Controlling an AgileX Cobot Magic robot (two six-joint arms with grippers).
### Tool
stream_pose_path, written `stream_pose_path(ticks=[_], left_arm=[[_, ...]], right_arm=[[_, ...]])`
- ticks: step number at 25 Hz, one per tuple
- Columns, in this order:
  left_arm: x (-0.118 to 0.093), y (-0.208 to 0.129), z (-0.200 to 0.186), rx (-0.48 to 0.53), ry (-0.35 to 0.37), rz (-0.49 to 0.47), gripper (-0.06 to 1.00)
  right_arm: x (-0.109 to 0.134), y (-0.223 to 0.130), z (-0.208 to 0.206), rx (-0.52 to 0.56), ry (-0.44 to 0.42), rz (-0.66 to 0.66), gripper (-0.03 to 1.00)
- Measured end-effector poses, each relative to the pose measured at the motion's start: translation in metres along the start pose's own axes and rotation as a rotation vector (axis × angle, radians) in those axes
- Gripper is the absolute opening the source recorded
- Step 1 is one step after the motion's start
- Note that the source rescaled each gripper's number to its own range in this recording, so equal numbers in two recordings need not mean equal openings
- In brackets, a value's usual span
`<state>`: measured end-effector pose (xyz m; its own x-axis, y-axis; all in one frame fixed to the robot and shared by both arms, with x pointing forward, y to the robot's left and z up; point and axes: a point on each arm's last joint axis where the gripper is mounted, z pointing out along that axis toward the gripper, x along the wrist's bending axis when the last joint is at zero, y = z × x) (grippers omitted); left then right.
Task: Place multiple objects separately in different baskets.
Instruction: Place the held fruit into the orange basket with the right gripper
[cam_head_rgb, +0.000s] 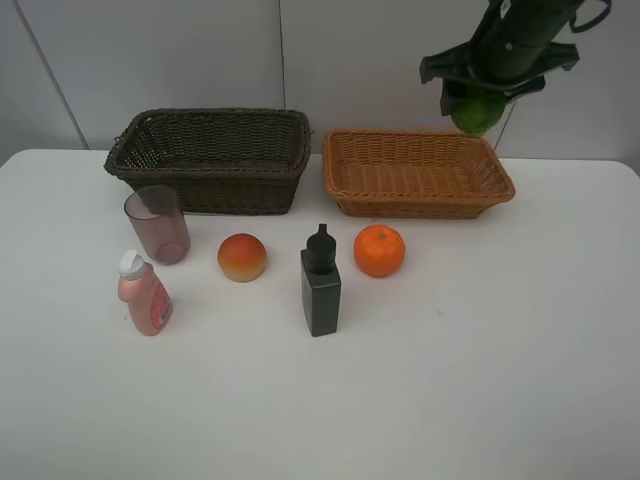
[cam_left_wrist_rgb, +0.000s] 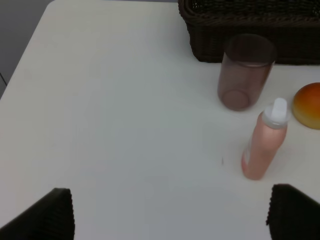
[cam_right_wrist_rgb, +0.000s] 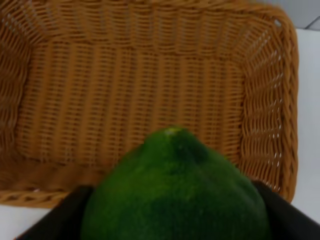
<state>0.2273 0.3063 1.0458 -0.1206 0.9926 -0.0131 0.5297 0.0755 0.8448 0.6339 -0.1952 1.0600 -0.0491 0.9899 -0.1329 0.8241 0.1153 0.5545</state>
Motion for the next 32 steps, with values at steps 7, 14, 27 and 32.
stream_pose_path(ticks=[7, 14, 27, 32], left_arm=[[0.0, 0.0, 0.0, 0.0, 0.0, 0.0, 1.0], [0.0, 0.0, 0.0, 0.0, 0.0, 0.0, 1.0], [0.0, 0.0, 0.0, 0.0, 0.0, 0.0, 1.0], [0.0, 0.0, 0.0, 0.0, 0.0, 0.0, 1.0]], right_arm=[[-0.009, 0.017, 0.061, 0.009, -0.038, -0.013, 0.42], [-0.014, 0.003, 0.121, 0.048, -0.047, -0.03, 0.42], [-0.015, -0.004, 0.139, 0.073, -0.059, -0.045, 0.42], [-0.015, -0.004, 0.139, 0.073, -0.06, -0.046, 0.77]])
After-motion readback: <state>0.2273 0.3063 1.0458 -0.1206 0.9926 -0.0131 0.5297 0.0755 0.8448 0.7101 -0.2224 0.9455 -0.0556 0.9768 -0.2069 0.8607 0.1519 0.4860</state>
